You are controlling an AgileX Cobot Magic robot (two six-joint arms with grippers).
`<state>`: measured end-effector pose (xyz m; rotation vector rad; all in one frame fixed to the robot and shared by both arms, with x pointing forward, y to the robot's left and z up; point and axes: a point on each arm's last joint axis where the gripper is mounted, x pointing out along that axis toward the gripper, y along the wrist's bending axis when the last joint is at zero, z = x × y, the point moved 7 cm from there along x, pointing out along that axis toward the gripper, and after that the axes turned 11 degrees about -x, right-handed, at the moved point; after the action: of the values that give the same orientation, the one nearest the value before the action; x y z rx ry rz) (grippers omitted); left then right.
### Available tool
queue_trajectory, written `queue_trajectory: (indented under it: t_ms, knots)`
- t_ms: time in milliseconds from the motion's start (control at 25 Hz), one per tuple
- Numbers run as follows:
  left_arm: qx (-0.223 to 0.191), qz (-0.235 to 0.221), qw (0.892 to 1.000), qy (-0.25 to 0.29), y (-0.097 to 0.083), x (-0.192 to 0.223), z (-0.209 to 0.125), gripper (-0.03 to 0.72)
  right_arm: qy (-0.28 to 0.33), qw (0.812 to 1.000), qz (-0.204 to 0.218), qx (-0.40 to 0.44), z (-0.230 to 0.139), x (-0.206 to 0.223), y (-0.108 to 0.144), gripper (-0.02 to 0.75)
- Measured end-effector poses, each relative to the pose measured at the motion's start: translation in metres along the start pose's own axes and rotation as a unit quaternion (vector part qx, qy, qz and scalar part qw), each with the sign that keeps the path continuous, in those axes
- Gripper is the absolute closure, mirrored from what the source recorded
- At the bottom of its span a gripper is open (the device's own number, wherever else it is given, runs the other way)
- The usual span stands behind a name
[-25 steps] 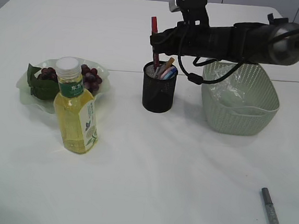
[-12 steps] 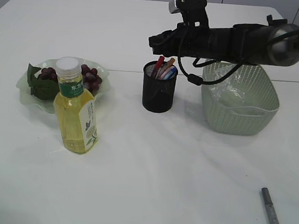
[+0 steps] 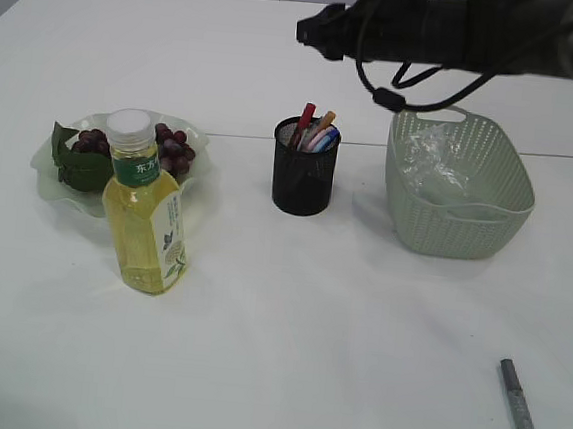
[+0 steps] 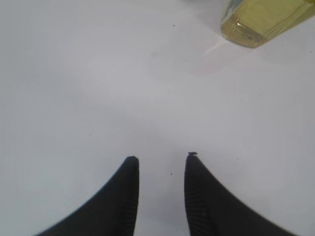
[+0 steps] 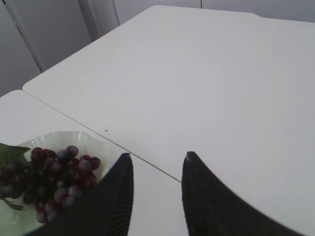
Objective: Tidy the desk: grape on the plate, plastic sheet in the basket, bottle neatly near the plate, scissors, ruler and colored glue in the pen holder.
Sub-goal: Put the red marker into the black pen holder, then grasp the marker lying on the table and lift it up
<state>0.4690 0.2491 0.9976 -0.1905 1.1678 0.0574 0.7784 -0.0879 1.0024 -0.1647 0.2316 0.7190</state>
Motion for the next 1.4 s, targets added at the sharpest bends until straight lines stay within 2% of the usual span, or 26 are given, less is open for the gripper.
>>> queue_trajectory:
  t_ms: [120,200,320,400,520,720,960,1080,1200,1400]
  knots:
    - [0.000,0.000,1.000,0.000,0.000,0.000,0.000,0.449,0.015,1.000,0.006,-0.008,0.032,-0.025,0.007,0.488]
    - [0.000,0.000,1.000,0.000,0.000,0.000,0.000,0.449,0.039,0.999,0.025,-0.001,0.046,-0.043,0.017,0.487]
    - [0.000,0.000,1.000,0.000,0.000,0.000,0.000,0.449,0.117,0.992,0.055,0.009,0.050,-0.073,0.034,0.487]
    - [0.000,0.001,1.000,0.002,0.000,0.000,-0.001,0.449,0.186,0.981,0.053,0.017,0.043,-0.095,0.038,0.486]
    - [0.000,0.003,1.000,0.005,0.001,0.000,-0.002,0.449,0.280,0.959,0.026,0.036,0.029,-0.126,0.039,0.486]
    - [0.000,0.003,1.000,0.007,0.001,0.000,-0.002,0.449,0.362,0.930,-0.032,0.056,0.004,-0.172,0.039,0.486]
    - [0.000,0.004,1.000,0.009,0.001,0.000,-0.003,0.449,0.433,0.896,-0.030,0.091,-0.053,-0.226,0.071,0.486]
    - [-0.001,0.003,1.000,0.010,0.001,0.000,-0.003,0.449,0.486,0.865,-0.025,0.121,-0.096,-0.242,0.086,0.486]
    - [-0.004,-0.001,1.000,0.012,0.000,0.000,-0.004,0.449,0.519,0.842,-0.038,0.143,-0.128,-0.253,0.093,0.486]
    - [-0.005,-0.002,1.000,0.014,-0.001,0.000,-0.005,0.448,0.526,0.835,-0.076,0.140,-0.152,-0.258,0.087,0.476]
